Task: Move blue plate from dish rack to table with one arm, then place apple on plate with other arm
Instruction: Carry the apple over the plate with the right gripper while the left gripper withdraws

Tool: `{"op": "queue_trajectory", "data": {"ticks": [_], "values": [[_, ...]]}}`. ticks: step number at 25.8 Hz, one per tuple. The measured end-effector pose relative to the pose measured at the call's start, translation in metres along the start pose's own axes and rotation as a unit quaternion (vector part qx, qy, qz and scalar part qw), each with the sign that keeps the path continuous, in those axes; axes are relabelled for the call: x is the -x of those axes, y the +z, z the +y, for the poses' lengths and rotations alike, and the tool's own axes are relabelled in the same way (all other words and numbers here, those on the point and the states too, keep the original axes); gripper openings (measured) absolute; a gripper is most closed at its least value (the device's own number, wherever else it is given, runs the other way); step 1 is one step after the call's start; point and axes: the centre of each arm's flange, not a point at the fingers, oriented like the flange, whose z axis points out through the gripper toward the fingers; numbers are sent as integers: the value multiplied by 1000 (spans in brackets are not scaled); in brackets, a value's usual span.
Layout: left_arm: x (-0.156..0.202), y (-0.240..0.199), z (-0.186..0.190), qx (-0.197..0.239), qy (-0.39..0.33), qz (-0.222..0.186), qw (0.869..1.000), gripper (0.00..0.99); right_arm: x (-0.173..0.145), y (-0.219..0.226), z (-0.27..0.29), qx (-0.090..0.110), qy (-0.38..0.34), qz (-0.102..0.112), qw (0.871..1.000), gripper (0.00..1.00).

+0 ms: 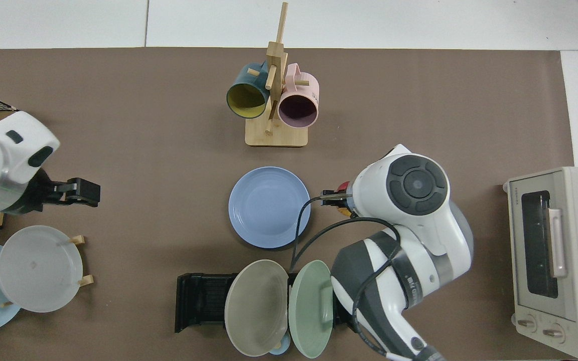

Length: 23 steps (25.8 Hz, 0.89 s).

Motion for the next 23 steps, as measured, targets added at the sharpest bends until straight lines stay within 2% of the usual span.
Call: {"op": "queue_trajectory", "data": {"ticks": [3, 6, 10, 13, 18, 23], "values": [[8, -13, -35, 7, 24, -1, 1000, 991, 13, 5, -42, -19, 22, -11, 1000, 722], [16, -23, -49, 10, 37, 2, 999, 991, 21, 20, -83, -28, 42, -12, 999, 722], [18, -26, -46, 10, 42, 5, 999, 991, 27, 60, -126, -30, 54, -5, 998, 722], [18, -26, -44, 9, 44, 5, 999, 991, 27, 87, -134, -30, 57, -2, 998, 722], [17, -27, -39, 9, 48, 9, 999, 991, 26, 117, -134, -23, 64, -13, 998, 722], [15, -38, -12, 5, 71, 33, 997, 991, 29, 125, -139, -41, 84, -27, 995, 753]]}}
